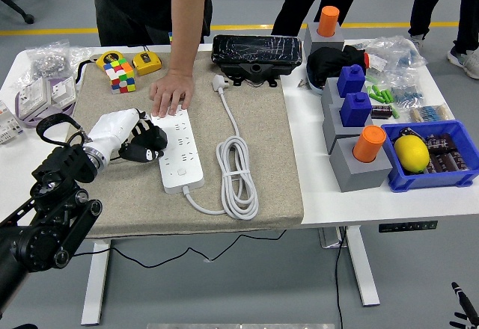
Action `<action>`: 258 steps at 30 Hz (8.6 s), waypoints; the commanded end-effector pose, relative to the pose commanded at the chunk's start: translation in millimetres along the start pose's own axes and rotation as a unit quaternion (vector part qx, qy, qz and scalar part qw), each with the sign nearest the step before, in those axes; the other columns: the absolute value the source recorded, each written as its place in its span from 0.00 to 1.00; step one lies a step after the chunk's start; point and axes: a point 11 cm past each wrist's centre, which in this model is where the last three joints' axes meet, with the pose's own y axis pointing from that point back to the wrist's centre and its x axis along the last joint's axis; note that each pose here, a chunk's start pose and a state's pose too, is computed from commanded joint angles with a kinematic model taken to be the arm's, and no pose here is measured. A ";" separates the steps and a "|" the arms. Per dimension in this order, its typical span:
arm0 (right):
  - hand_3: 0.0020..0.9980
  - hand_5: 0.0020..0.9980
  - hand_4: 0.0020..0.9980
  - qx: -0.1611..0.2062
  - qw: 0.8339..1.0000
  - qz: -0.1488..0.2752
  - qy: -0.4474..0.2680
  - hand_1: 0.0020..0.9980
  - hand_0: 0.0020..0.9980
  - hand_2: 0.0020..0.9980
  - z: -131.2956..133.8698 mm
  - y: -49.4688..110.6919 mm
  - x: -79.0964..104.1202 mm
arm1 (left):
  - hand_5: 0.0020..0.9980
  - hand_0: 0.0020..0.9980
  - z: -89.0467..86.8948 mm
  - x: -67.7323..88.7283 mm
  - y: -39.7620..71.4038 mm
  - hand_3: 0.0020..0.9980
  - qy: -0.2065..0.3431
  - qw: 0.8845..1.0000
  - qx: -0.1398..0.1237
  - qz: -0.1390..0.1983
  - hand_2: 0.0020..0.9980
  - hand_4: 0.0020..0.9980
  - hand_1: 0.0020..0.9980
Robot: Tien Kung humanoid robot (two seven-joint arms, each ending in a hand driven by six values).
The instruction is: Pick up the plug,place it near the board,insert it into the board,press the button
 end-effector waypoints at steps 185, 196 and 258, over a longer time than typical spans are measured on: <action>0.84 1.00 1.00 -0.018 1.000 -0.005 0.006 0.86 1.00 0.78 20.7 -0.2 -4.8 | 0.17 0.65 -67.0 27.4 86.6 0.49 0.345 0.904 0.059 0.244 0.44 0.87 0.53; 0.84 1.00 1.00 -0.017 1.000 -0.006 0.005 0.86 1.00 0.78 20.7 -0.2 -5.2 | 0.00 0.59 -65.5 29.1 85.7 0.36 0.328 0.912 0.057 0.239 0.32 0.83 0.38; 0.84 1.00 1.00 -0.013 1.000 -0.006 0.004 0.86 1.00 0.78 14.7 -0.1 -5.0 | 0.00 0.96 -38.4 22.2 74.4 0.46 0.746 0.636 -0.116 0.162 0.52 0.78 0.80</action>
